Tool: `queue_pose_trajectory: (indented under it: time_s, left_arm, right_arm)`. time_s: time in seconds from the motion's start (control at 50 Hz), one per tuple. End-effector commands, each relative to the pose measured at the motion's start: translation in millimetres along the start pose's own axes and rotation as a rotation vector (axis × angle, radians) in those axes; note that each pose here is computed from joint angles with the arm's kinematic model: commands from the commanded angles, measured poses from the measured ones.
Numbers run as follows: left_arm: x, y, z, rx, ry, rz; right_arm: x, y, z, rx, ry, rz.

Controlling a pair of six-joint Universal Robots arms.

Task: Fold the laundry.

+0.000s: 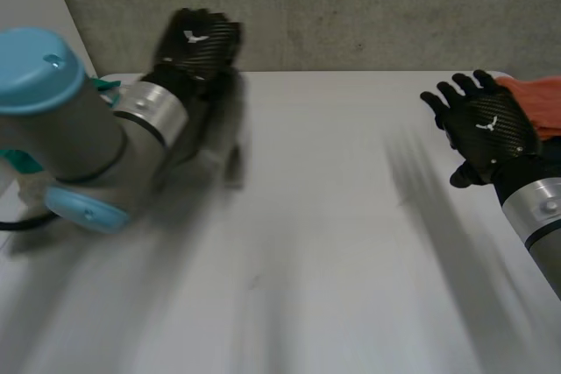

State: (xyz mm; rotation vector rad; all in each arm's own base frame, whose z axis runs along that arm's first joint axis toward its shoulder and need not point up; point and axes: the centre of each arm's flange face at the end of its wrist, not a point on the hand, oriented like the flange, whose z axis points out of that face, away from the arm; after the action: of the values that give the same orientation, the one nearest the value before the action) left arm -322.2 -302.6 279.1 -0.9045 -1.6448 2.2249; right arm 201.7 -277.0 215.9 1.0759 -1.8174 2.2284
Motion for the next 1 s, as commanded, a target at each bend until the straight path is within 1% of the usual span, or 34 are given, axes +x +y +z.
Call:
queue_pose_trajectory:
  time_s: [0.02,0.04,0.08,0.1,0.14,0.18,0.22,0.3,0.32,0.38,0.4,0.46,0.5,0.52,0.54,0.58,0.64,0.66,0.72,0.74,0.8,0.82,0.84,0.88,0.94,1.0]
  left_arm:
    - [92,-18,-28,0.001,0.223,-0.258]
    - [109,-18,-35,-0.009,0.267,-0.299]
    - [123,-18,-40,-0.022,0.301,-0.348]
    - [130,-17,-43,-0.034,0.319,-0.400]
    - [131,-13,-44,-0.049,0.322,-0.435]
    - [127,-11,-41,-0.054,0.298,-0.461]
    - [126,-13,-40,-0.046,0.289,-0.463]
    - [112,-10,-38,-0.061,0.224,-0.432]
    - [98,-5,-37,-0.082,0.172,-0.397]
    - [69,4,-39,-0.126,0.082,-0.325]
    - [53,8,-44,-0.159,0.031,-0.278]
    - [33,13,-56,-0.220,-0.040,-0.203]
    - [30,16,-64,-0.257,-0.063,-0.177]
    - [29,19,-69,-0.278,-0.075,-0.164]
    - [27,24,-80,-0.331,-0.106,-0.146]
    - [25,29,-90,-0.373,-0.133,-0.130]
    - [25,37,-113,-0.459,-0.175,-0.099]
    - [27,38,-117,-0.473,-0.176,-0.093]
    - [32,40,-138,-0.531,-0.160,-0.078]
    - [33,40,-143,-0.543,-0.151,-0.077]
    - [47,31,-166,-0.566,-0.090,-0.069]
    - [50,30,-170,-0.572,-0.075,-0.067]
    - [58,28,-179,-0.589,-0.039,-0.059]
    - [64,28,-189,-0.616,-0.004,-0.053]
    - [74,30,-207,-0.679,0.053,-0.035]
    - [80,35,-220,-0.731,0.091,-0.019]
  right_arm:
    - [5,-3,-2,-0.001,0.030,0.018]
    - [5,-2,-1,-0.004,0.030,0.019]
    - [9,1,0,-0.013,0.044,0.020]
    - [11,2,0,-0.016,0.050,0.018]
    - [15,6,1,-0.027,0.061,0.019]
    - [16,7,1,-0.031,0.062,0.020]
    - [14,8,1,-0.036,0.055,0.025]
    - [11,8,-1,-0.045,0.037,0.032]
    - [11,8,-1,-0.050,0.033,0.034]
    - [10,7,-2,-0.072,0.015,0.043]
    - [10,8,-3,-0.085,0.008,0.049]
    - [7,4,-6,-0.127,-0.041,0.067]
    - [4,2,-10,-0.165,-0.088,0.087]
    - [-1,-3,-14,-0.196,-0.145,0.106]
    - [-2,-5,-15,-0.206,-0.172,0.117]
    - [-6,-12,-20,-0.246,-0.243,0.151]
    - [-9,-14,-23,-0.290,-0.305,0.178]
    - [-11,-10,-24,-0.321,-0.331,0.173]
    - [-17,-4,-24,-0.339,-0.380,0.124]
    - [-19,0,-24,-0.339,-0.404,0.049]
    - [-21,6,-26,-0.349,-0.429,-0.066]
    - [-22,10,-29,-0.351,-0.448,-0.129]
    - [-23,11,-31,-0.352,-0.459,-0.155]
    - [-30,14,-40,-0.369,-0.512,-0.217]
    - [-35,17,-47,-0.390,-0.560,-0.228]
    - [-43,24,-52,-0.411,-0.606,-0.201]
